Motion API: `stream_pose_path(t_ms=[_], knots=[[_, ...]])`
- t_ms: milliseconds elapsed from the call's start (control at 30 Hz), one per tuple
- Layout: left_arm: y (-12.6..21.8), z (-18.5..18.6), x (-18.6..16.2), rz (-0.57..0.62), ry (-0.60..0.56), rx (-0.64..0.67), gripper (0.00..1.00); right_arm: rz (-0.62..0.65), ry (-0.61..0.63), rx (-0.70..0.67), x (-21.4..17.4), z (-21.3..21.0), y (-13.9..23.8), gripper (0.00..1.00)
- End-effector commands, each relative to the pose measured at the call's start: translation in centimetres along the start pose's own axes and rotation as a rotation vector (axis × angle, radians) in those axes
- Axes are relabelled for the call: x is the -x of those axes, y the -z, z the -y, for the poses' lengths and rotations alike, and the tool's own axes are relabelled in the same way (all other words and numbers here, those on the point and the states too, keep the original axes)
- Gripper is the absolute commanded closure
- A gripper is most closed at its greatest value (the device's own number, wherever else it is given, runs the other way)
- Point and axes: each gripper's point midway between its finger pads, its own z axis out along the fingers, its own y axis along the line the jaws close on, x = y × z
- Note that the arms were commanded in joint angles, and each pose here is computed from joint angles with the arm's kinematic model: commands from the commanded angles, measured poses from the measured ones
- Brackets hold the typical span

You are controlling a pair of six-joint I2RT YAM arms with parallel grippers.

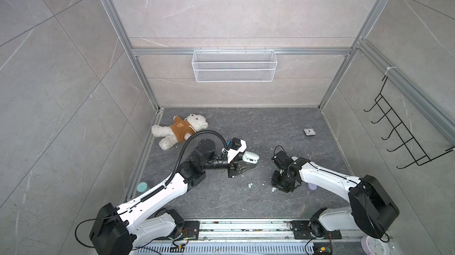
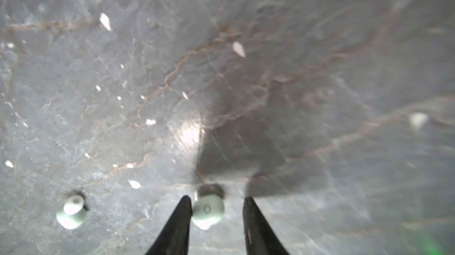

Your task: Insert the wireless bluetooth earbuds into the charging case

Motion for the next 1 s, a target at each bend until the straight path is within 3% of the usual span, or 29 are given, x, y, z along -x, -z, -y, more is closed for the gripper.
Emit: stream_pose_path(t_ms=[0,133,300,400,633,967], knots=[[-0.4,-0.6,0.5,0.051,0.015,0.018,0.74,0.089,0.068,0.01,1.1,-0.4,3.8,0.58],[-0.8,-0.9,0.2,0.058,0.026,0.016,0.74,0.155,0.151,0.185,1.2,-3.1,8.8,0.56],[-1.1,-1.1,0.5,0.059,0.016,0.004,0.74,0.197,0.357,0.491,-0.7,-8.2,16.2,0.56],[-1.4,-1.0,0.7,0.056,0.014,-0.011,0.74,0.21,0.454,0.581,-1.9,-10.0,19.5,0.57],[-1.8,-1.0,0.4,0.039,0.01,-0.032,0.74,0.208,0.56,0.693,-3.1,-12.8,23.7,0.58],[-2.0,-0.8,1.0,0.042,-0.011,-0.058,0.74,0.169,0.624,0.696,-4.4,-14.1,24.0,0.6]])
